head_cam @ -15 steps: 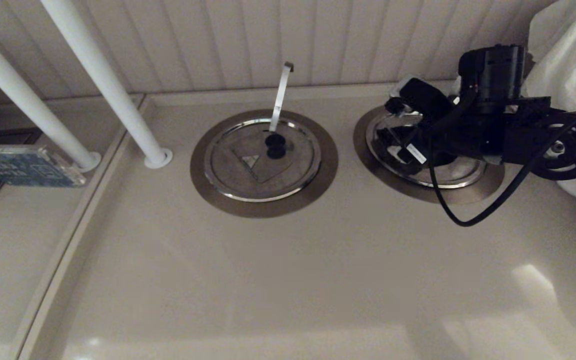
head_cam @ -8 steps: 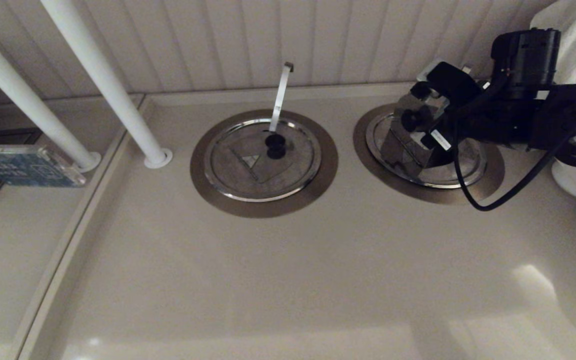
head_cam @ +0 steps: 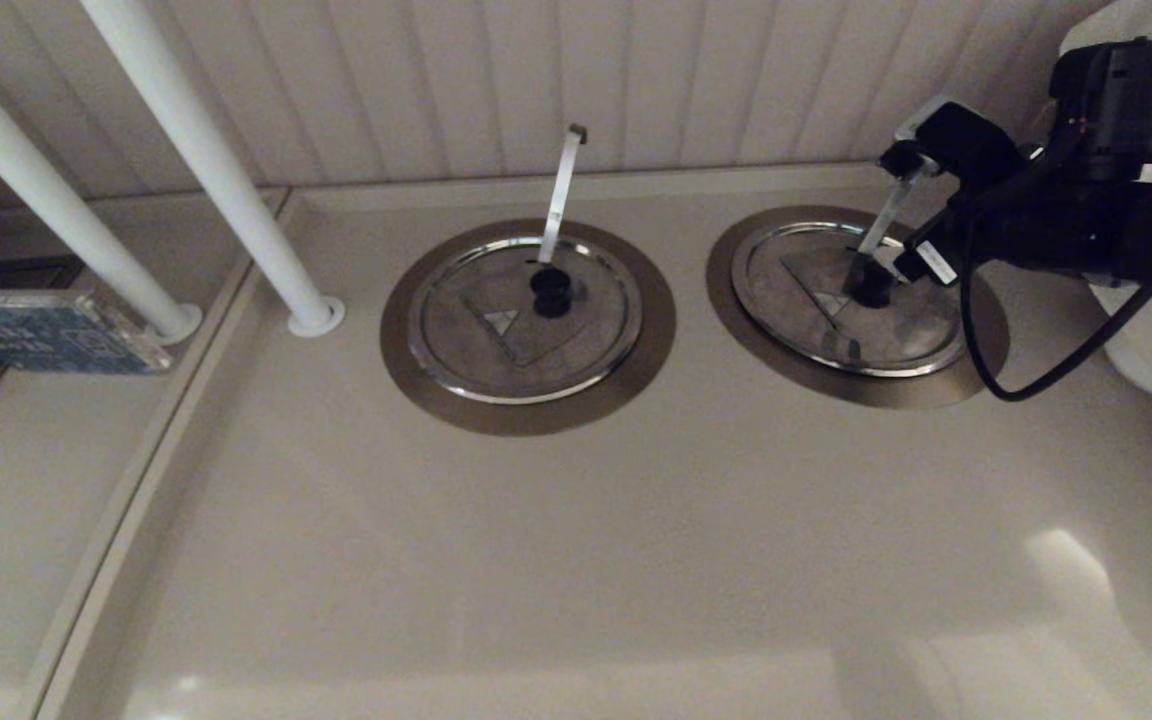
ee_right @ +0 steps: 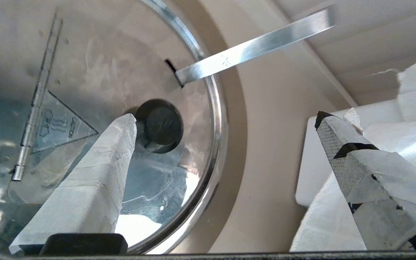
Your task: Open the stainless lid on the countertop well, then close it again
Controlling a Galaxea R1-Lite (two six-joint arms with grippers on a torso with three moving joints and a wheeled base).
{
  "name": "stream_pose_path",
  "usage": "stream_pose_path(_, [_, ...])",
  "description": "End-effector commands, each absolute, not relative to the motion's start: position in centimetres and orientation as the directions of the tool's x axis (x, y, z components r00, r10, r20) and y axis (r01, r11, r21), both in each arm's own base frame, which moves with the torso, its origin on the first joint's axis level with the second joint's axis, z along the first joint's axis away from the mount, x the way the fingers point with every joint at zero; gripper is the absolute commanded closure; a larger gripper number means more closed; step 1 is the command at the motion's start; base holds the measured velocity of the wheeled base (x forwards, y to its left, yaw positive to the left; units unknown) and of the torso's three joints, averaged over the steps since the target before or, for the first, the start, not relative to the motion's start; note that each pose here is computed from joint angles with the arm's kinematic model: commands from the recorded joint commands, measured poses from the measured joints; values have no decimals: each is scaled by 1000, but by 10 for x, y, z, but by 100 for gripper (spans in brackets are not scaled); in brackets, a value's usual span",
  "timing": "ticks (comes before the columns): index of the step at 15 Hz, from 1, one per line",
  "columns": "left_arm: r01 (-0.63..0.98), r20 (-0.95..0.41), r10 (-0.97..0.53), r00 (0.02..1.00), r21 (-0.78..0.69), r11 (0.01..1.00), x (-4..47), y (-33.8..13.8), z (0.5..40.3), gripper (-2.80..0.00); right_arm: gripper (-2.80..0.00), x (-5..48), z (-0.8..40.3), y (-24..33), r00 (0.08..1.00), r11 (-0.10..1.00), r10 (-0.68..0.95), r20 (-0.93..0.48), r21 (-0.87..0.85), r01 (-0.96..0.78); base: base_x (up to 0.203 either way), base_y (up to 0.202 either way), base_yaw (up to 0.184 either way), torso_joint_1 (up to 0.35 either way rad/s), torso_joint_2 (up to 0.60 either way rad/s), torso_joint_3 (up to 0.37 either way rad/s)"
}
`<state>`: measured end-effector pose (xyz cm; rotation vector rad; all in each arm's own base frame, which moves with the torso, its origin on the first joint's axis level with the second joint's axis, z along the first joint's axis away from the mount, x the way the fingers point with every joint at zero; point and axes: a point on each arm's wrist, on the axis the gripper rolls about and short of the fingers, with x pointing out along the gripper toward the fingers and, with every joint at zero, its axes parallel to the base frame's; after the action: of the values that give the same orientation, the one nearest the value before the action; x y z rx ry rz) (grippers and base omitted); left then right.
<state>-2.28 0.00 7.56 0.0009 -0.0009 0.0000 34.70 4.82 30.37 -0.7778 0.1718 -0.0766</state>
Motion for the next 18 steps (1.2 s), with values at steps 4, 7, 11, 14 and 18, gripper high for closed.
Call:
stream_pose_path(4, [0,3,0,1000,1,1000,-23,0,76,0,-280,331,318,45,987,841,-133,-92,-538,63,0,0,0,0,0,0])
stream_pose_path(7, [0,2,0,1000,2,1000,-23,0,75,0,0,292,326,38,985,926,-133,-109,-367,85,0,0,0,0,0,0])
stream_pose_path(11, [0,1,0,1000,1,1000,-23,0,76,0,0,203,308,25,980,966,-121,-156,-247,80,0,0,0,0,0,0])
stream_pose_path(14, [0,0,0,1000,2,1000,-23,0,76,0,0,133,293,15,985,979,-123,-117,-175,102,0,0,0,0,0,0])
stream_pose_path(18, [0,3,0,1000,2,1000,-23,0,76,0,0,41,263,-1,983,979,-173,-67,-120,164,0,0,0,0,0,0])
